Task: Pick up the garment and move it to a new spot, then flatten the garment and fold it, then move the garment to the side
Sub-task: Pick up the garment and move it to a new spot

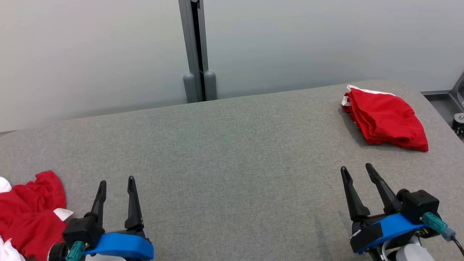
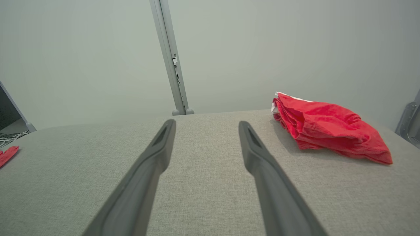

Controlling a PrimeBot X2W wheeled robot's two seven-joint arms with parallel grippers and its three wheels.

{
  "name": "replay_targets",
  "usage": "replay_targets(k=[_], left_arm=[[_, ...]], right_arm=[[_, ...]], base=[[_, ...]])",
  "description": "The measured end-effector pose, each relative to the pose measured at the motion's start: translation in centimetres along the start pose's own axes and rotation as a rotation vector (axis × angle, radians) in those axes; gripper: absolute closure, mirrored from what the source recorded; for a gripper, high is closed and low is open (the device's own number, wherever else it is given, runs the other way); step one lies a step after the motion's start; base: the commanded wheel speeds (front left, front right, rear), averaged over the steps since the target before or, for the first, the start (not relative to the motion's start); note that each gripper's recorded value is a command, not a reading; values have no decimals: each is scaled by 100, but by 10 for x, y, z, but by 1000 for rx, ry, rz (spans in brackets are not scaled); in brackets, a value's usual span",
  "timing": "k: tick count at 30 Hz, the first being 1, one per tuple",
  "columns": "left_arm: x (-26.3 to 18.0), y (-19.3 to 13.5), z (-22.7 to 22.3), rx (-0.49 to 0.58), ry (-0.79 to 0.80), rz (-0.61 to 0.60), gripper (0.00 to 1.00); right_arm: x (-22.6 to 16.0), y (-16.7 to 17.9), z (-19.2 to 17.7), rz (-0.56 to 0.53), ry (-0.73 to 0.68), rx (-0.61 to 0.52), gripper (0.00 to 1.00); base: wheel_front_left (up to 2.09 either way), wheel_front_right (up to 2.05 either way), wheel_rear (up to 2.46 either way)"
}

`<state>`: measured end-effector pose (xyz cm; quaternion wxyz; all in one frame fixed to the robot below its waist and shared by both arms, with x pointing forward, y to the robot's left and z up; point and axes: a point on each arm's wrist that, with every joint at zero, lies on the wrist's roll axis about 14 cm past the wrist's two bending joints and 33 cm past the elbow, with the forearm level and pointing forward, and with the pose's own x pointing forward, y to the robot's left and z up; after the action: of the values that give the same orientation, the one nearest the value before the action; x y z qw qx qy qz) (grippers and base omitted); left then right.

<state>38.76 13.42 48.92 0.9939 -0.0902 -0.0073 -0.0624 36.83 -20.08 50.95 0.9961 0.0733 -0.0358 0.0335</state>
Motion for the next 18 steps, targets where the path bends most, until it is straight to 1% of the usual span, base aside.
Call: replay_targets(k=[4, 9, 14, 18], left_arm=[[-1, 0, -1, 2, 4, 1, 0], [-5, 8, -3, 12, 10, 22, 0], [-13, 25, 1, 19, 1, 76, 0], [-26, 46, 3, 25, -3, 143, 0]], right_arm=[[2, 2, -1, 7, 3, 2, 0], [8, 12, -3, 36, 6, 17, 0], [16, 31, -6, 91, 16, 28, 0], [24, 51, -11, 151, 29, 37, 0]], base=[[0, 0, 0], [0, 0, 0], [0, 0, 0], [0, 0, 0]])
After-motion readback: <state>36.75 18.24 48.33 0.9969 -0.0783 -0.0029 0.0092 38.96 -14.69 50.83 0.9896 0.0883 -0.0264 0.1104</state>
